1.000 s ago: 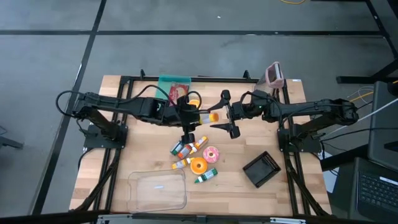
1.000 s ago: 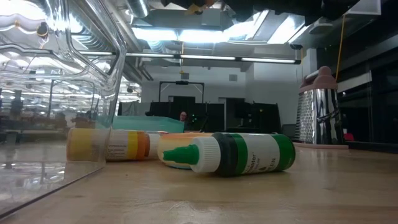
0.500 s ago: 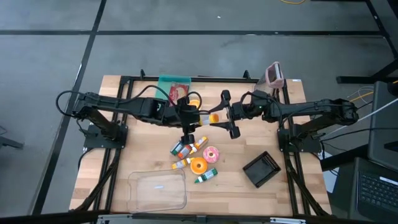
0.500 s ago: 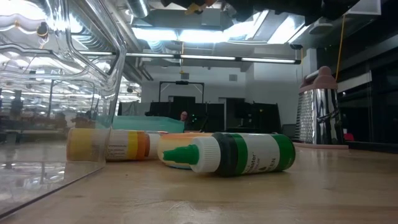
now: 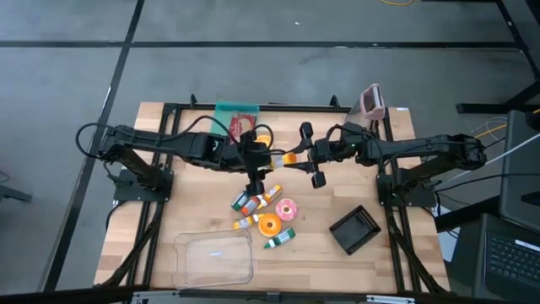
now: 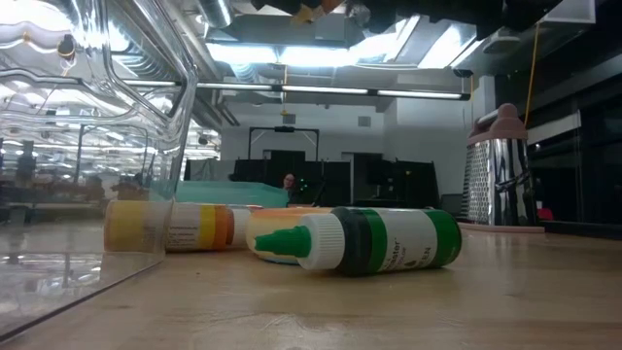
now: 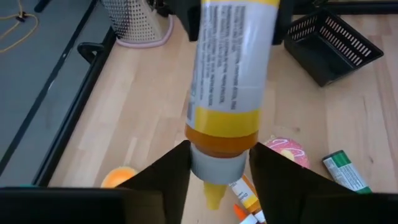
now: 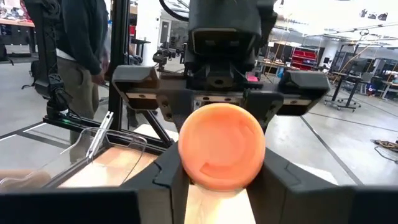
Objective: Pick & Place Food Item
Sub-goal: Put the top left yellow food coloring bottle into the transparent bin
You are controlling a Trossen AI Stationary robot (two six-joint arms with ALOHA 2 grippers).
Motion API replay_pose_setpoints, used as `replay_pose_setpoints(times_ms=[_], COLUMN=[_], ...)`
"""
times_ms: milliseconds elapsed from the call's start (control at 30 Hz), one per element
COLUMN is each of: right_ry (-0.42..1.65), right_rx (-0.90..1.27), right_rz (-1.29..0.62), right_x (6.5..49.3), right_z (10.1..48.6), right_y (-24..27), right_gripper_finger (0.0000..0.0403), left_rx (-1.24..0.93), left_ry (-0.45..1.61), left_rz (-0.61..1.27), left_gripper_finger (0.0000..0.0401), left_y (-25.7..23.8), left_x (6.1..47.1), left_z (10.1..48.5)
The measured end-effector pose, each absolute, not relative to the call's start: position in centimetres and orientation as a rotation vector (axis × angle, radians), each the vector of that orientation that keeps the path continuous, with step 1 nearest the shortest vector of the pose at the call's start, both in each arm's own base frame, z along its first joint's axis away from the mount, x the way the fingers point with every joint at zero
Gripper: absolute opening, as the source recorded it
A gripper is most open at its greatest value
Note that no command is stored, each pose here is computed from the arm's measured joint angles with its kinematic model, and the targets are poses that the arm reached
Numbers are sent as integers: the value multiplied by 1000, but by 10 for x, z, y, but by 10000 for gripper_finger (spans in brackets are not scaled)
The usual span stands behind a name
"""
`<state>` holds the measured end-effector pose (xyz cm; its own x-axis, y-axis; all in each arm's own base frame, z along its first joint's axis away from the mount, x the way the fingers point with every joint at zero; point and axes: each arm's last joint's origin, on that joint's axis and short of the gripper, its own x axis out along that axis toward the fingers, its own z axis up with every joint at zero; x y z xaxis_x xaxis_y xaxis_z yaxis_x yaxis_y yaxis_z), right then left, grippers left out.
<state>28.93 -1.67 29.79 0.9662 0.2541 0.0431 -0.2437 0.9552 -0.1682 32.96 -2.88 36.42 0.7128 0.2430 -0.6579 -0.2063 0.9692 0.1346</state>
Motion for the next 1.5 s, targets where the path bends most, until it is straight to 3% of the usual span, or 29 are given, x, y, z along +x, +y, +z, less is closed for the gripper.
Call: replay_pose_setpoints(times_ms=[400,833,1133,1267,1433,1500], right_ry=[-91,-404,-621,-634,-634,-646], right_rx=[-182,-215,-228,-233,-234,-225], right_rz=[185,182,308,338,352,374], right_x=[290,282,271,269,269,268], right_z=[301,330,349,350,350,351], right_y=[-19,-17,-13,-12,-11,-11], right_gripper_finger=[130,131,131,131,131,131], left_rx=[169,366,361,321,373,442], left_ry=[619,332,258,257,70,-26], left_rz=[416,798,868,761,298,214], left_gripper_finger=[174,176,176,170,159,157], left_y=[-57,-123,-134,-140,-163,-164], left_x=[311,267,259,265,278,279], left_z=[382,403,406,412,447,458])
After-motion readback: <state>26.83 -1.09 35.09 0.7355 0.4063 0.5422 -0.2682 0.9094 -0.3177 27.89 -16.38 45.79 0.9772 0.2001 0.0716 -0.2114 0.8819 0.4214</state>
